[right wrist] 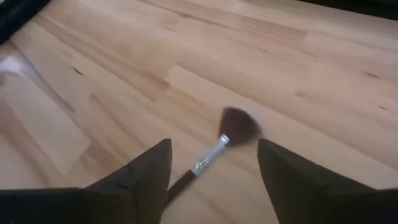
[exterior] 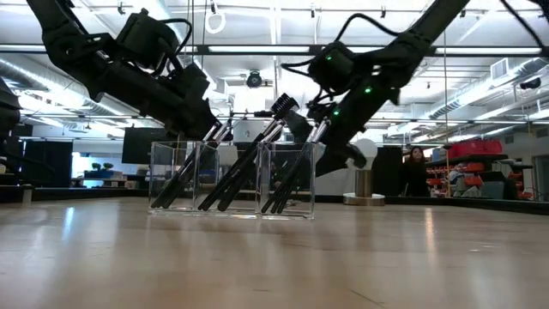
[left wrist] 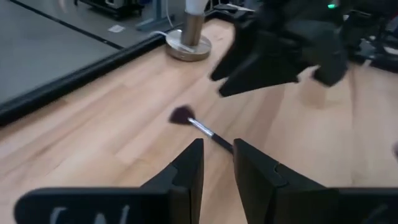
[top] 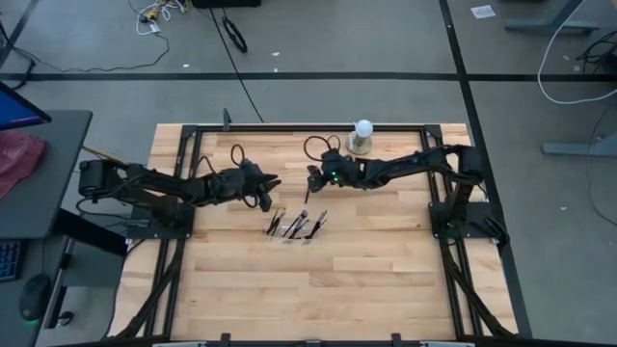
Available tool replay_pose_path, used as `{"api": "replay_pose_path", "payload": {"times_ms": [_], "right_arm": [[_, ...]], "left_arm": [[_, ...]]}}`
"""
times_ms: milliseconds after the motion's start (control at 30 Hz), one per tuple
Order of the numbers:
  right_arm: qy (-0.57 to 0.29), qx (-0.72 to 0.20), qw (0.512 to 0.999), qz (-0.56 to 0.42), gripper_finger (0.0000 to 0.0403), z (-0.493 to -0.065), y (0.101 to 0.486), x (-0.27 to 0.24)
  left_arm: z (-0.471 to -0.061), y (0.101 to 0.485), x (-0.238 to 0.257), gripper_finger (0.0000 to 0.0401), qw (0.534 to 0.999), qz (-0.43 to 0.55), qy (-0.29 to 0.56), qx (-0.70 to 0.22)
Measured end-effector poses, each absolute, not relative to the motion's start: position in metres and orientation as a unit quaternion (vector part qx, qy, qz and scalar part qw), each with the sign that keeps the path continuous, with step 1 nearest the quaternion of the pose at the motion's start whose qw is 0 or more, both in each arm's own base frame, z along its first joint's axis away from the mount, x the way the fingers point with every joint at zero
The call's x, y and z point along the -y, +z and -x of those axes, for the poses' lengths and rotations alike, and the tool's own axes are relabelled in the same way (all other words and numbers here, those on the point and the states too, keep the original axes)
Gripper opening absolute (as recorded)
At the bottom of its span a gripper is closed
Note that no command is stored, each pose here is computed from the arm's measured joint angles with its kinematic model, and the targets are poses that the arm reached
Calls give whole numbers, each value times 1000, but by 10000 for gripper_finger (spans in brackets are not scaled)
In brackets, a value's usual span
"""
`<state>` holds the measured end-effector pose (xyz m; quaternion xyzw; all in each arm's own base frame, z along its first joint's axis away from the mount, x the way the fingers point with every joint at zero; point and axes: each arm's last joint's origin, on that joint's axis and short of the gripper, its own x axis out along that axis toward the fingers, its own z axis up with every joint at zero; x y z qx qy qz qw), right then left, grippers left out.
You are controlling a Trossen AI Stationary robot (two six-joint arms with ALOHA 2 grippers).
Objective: Put items in baskets/containers
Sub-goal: Put the highlighter brush into the transparent organizer
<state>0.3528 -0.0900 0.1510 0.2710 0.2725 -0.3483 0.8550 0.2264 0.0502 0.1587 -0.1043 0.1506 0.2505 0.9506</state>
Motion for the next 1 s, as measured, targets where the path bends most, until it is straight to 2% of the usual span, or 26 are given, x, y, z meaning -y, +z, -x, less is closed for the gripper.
{"api": "replay_pose_path", "payload": {"times_ms": [133, 233, 367, 600, 833, 1000], "right_arm": [[-354, -283, 847, -278, 268, -362, 138, 92], [-361, -286, 839, -289, 275, -366, 124, 90], [-371, -281, 834, -297, 264, -372, 102, 87], [-386, -257, 842, -276, 243, -380, 88, 77], [-382, -287, 842, -250, 230, -378, 85, 77], [-384, -323, 836, -224, 207, -373, 81, 75]], "left_arm": [[-228, 159, -43, 87, 952, 119, 240, -147], [-229, 158, -39, 87, 953, 124, 232, -148], [-229, 158, -36, 87, 954, 129, 227, -149], [-229, 158, -33, 87, 954, 128, 222, -153], [-229, 157, -33, 87, 954, 131, 222, -153], [-229, 158, -33, 87, 954, 131, 222, -153]]}}
